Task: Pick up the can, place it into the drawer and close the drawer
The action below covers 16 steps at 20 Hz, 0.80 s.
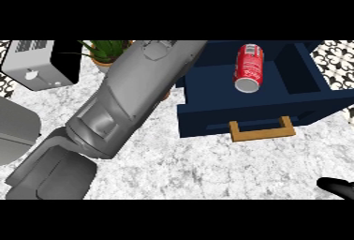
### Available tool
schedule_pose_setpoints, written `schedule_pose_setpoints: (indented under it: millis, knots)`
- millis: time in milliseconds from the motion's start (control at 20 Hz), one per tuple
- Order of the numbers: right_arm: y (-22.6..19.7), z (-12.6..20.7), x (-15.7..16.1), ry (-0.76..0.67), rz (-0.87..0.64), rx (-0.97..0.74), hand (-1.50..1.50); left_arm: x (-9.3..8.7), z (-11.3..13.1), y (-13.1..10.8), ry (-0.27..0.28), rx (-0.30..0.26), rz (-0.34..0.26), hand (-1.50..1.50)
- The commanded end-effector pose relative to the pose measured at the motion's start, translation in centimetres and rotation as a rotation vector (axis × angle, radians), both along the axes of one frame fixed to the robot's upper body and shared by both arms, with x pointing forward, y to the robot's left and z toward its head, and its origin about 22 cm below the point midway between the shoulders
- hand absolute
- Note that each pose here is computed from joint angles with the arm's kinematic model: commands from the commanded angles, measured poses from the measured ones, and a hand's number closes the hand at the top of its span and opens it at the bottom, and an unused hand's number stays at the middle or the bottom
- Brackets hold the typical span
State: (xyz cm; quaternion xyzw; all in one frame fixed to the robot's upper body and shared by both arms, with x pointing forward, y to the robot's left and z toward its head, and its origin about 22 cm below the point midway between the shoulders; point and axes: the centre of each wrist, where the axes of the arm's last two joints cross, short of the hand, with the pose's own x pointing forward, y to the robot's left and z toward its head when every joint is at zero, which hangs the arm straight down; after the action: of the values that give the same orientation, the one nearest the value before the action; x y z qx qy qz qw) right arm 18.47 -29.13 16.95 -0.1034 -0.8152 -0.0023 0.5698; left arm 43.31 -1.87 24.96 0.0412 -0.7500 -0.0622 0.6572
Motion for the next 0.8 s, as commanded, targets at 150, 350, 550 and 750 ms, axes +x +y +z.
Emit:
schedule_pose_setpoints:
  millis: [150,350,550,750]
  knots:
    - [-0.7,1.4,0.6,-0.045,-0.008,-0.096,-1.50,0.4,-0.2,0.1,-0.019,-0.003,0.054,-1.50]
    - [-0.6,0.8,1.7,-0.054,0.013,-0.160,-1.50,0.3,-0.6,0.2,-0.011,-0.043,0.062,-1.50]
    - [0.6,2.2,2.4,-0.106,0.023,-0.306,-1.50,0.2,-0.5,0.1,0.004,-0.079,0.060,-1.50]
    - [1.7,1.8,4.0,-0.106,0.013,-0.444,-1.50,0.1,0.9,-0.3,-0.002,-0.117,0.046,-1.50]
